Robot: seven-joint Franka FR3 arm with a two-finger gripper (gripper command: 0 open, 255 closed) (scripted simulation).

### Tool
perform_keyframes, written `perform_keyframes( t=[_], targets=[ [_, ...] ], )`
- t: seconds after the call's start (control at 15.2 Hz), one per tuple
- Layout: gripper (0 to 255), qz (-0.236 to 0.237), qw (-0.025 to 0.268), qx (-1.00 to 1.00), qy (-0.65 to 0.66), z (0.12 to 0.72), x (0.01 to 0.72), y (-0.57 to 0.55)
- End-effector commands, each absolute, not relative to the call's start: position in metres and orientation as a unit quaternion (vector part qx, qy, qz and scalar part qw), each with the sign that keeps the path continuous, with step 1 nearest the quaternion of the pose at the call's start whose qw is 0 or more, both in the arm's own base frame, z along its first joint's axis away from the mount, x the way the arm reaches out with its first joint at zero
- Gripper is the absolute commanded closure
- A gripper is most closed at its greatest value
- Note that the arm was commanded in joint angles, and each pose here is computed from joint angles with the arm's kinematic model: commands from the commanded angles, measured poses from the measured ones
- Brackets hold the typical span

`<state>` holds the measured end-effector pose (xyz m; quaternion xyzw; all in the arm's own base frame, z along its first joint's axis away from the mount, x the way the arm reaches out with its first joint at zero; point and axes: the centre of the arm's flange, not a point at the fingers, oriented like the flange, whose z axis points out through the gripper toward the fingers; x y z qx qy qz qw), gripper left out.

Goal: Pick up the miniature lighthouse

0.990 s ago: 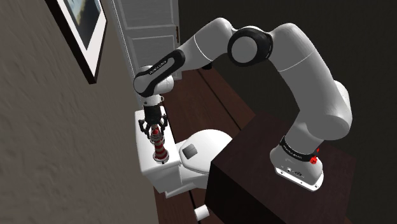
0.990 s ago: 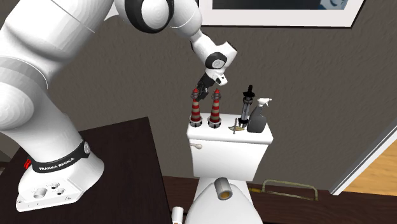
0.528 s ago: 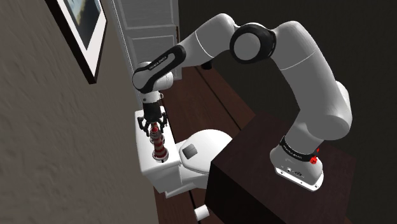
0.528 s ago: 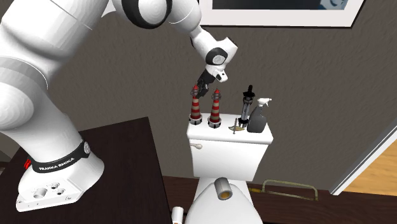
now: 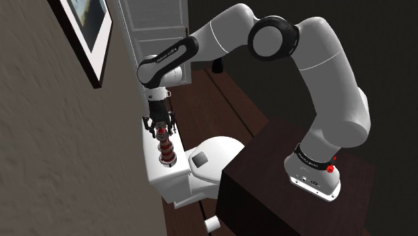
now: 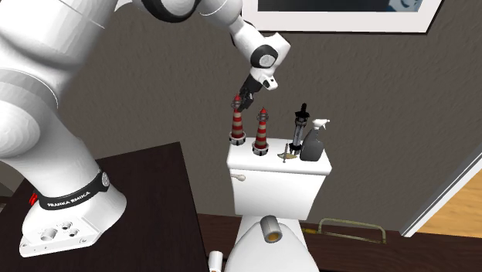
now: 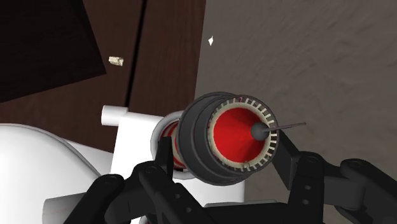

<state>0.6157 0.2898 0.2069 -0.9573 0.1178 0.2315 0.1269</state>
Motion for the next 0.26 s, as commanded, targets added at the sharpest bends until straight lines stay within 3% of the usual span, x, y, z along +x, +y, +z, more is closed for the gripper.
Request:
perform_keyframes(
  t=[0.0, 0.2],
  targets=[
    [255, 0.231, 0.127, -0.957, 0.118, 0.2183, 0.6153, 0.2902],
    [255, 0.231, 0.127, -0.957, 0.118, 0.2243, 0.6153, 0.2902]
  ],
)
